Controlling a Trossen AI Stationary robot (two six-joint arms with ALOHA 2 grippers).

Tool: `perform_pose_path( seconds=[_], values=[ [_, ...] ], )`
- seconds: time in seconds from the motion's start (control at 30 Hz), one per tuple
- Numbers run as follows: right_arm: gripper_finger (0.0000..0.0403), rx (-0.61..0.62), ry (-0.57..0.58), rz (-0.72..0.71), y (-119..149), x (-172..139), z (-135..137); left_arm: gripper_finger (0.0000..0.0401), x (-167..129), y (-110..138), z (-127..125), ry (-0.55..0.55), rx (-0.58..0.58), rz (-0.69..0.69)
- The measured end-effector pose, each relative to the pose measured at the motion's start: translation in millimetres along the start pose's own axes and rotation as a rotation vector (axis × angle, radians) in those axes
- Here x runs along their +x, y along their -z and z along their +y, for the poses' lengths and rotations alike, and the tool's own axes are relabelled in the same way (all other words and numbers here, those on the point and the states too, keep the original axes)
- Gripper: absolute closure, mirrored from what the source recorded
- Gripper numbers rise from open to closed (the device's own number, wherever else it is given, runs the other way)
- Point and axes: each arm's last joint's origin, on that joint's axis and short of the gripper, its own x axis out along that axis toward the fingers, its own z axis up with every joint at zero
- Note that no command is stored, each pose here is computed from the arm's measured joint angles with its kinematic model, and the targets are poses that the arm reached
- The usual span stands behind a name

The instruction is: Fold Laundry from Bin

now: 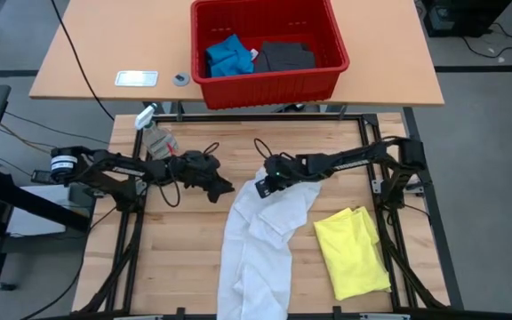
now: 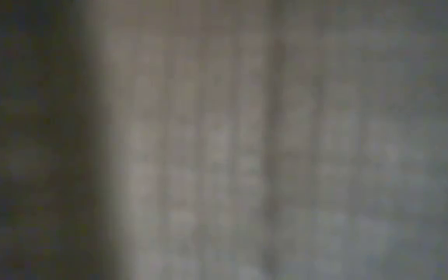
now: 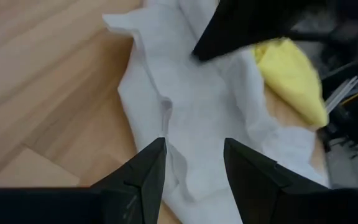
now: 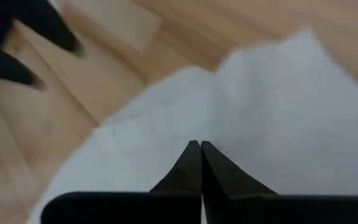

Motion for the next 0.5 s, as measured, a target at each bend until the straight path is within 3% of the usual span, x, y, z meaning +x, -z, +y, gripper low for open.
perform_pose_path(
  seconds=[0.2, 0.5],
  values=[
    [0.0402, 0.036, 0.055, 0.048, -2, 35, -24, 0.0242, -13, -11, 2, 0.020, -0.040, -0.037],
    [0.0402, -0.008, -0.027, 0.080, -3, 48, -24, 0.0246, -15, -8, -2, 0.034, -0.084, -0.004]
  ],
)
